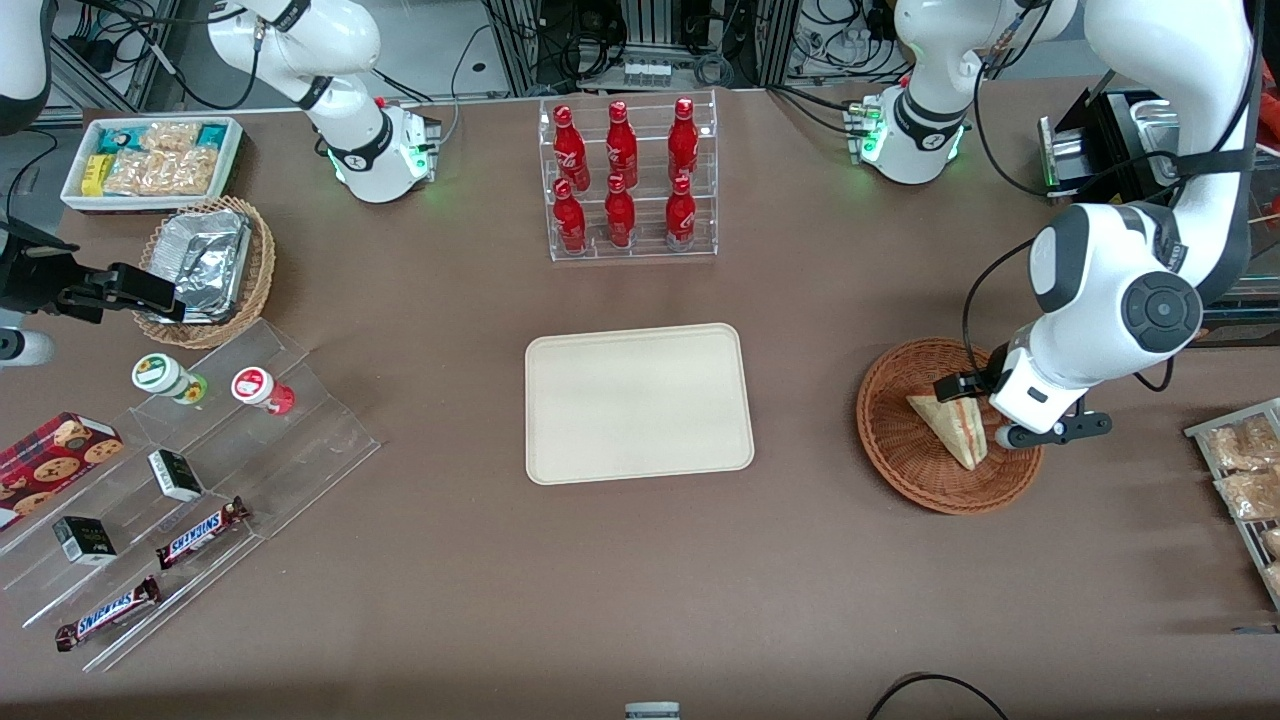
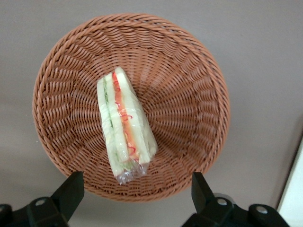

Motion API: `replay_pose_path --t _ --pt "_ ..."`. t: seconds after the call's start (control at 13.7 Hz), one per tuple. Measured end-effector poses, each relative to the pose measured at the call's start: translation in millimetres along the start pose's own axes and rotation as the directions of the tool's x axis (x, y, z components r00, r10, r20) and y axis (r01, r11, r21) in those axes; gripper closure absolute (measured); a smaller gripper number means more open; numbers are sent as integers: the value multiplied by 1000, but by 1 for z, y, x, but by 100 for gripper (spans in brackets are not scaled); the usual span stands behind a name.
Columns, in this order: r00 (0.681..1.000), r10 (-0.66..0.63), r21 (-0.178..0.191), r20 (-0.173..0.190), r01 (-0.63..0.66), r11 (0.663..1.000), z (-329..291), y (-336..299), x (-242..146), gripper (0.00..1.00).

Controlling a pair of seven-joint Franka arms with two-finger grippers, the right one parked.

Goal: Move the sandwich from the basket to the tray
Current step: 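Lower the open left gripper around the sandwich and close it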

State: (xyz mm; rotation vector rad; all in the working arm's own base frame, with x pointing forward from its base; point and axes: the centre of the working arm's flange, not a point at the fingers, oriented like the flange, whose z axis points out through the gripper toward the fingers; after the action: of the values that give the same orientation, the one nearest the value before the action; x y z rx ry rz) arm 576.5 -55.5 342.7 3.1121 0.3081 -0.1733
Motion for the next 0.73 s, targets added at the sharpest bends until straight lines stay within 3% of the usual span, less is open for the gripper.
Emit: replay_pose_path --t 0.29,0.44,0.73 --pt "989 -143 -14 -30 143 990 20 -14 -3 0" --pt "968 -244 -31 -52 242 970 28 -18 -3 0" --pt "941 -332 -43 -60 330 943 35 -14 -7 0"
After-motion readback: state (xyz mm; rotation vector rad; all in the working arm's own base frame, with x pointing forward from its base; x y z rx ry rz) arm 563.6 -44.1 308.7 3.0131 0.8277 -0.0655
